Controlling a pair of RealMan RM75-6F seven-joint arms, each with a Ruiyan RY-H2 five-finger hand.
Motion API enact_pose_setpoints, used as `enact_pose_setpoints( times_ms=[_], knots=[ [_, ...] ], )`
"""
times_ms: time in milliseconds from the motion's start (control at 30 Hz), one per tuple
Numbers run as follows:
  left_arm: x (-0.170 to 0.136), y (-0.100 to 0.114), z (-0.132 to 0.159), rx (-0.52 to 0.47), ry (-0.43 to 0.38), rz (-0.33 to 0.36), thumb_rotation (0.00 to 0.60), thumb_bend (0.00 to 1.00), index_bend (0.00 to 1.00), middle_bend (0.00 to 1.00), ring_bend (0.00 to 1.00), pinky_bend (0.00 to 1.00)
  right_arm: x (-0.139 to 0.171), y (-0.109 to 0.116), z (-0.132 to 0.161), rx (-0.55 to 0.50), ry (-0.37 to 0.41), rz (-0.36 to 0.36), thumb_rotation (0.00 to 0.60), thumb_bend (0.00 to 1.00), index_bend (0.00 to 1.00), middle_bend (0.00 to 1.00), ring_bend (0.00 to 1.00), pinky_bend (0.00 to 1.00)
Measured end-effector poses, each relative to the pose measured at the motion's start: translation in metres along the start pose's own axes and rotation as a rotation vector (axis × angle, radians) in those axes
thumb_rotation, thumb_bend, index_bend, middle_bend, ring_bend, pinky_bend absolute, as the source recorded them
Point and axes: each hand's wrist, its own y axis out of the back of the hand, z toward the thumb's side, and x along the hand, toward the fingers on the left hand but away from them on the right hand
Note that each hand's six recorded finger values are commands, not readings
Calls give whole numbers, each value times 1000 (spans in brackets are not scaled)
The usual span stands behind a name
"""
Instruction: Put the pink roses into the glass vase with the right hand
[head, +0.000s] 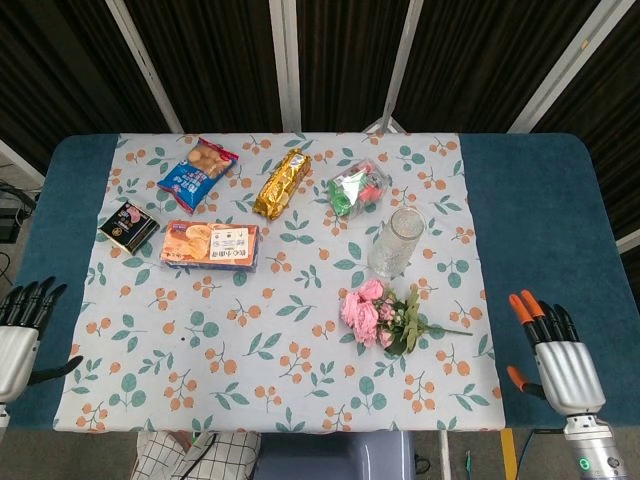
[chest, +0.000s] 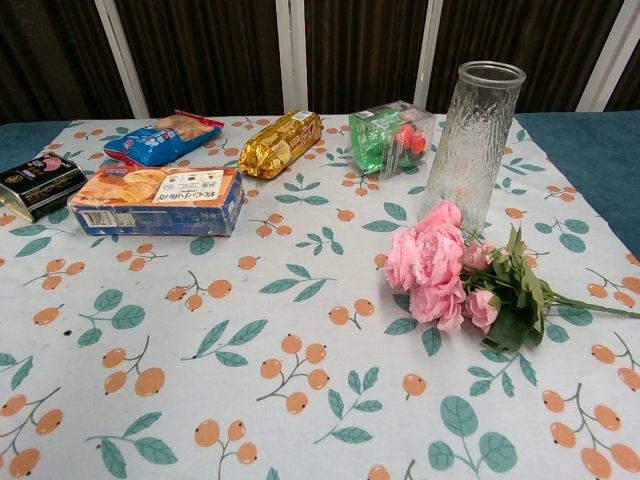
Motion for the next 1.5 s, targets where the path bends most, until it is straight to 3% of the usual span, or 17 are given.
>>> enact_pose_setpoints(
  times_ms=[200,467,633,1033,1333,1433,1500],
  knots=[
    [1,-1,-2,-18,7,-11,600,0,0,0,0,0,-13,-12,21,-24,27,54,600,286,0,0,0,0],
    [-1,-1,-2,-32,2,-24,600,0,0,0,0,0,-39,-46,64,-60,55,166,600,286,0,0,0,0],
    [-2,-3,-1,-39,-5,-33,600,0,0,0,0,0,-56,-60,90,-79,74,185,600,286,0,0,0,0],
    [-1,-5,-3,-63,-1,-53,600,0,0,0,0,0,-90,-74,117,-127,59,188,600,285,0,0,4,0],
    [2,-7,-4,-72,9,-69,600,0,0,0,0,0,-104,-82,142,-159,82,203,600,286,5,135,162,54],
    [3,-7,-5,-74,11,-72,600,0,0,0,0,0,-106,-86,149,-164,88,210,600,286,76,194,225,99],
    [3,-8,-5,-77,12,-74,600,0,0,0,0,0,-107,-89,153,-170,94,213,600,286,173,268,300,170]
  ],
)
